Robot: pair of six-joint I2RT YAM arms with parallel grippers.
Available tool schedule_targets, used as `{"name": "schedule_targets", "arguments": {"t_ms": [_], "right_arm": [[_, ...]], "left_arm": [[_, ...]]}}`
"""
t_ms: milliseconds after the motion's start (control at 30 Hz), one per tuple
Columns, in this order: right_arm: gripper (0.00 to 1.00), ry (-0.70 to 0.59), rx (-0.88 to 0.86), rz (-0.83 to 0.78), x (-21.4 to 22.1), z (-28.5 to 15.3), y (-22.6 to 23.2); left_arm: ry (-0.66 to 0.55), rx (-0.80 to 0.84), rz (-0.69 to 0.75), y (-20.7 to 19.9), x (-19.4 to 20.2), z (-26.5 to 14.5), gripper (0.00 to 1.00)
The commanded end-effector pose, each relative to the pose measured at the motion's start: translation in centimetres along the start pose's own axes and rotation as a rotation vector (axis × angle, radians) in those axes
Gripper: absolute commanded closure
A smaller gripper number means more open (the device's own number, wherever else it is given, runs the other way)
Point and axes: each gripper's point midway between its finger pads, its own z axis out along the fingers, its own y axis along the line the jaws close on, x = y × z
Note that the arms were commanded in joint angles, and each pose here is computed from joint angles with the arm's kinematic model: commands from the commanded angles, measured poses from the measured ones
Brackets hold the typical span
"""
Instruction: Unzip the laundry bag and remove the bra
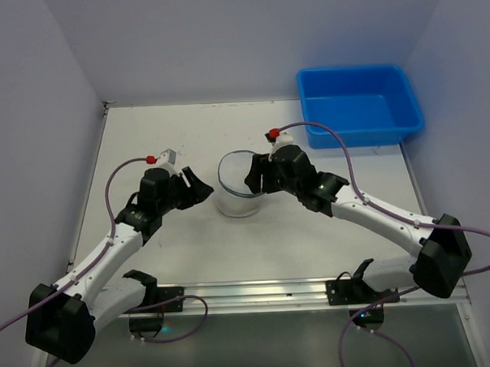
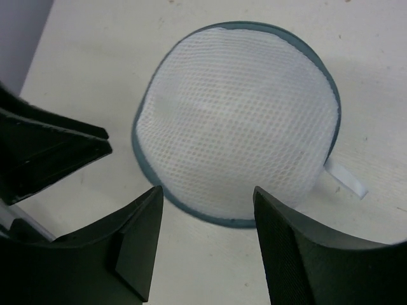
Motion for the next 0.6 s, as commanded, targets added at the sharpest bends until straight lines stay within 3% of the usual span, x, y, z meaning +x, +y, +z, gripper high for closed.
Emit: {"name": "schedule_targets", "arguments": {"t_ms": [0,233,567], "right_arm": [[0.39,-0.066,0.092,0.061,-0.8,2.3,-1.9],[0.39,0.077,0.033,0.069,4.0,5.0,-1.8],[0.38,0.202,0.039,0.176,10.0,4.3,-3.5]], "left_arm": [[-0.055,-0.002,0.025,-0.3,-1.9,0.6,0.38],[-0.017,-0.004,-0.022,1.2,0.1,3.0,0.41],[0.029,-0.031,-0.122,3.9,3.3,6.1,0.42]]}}
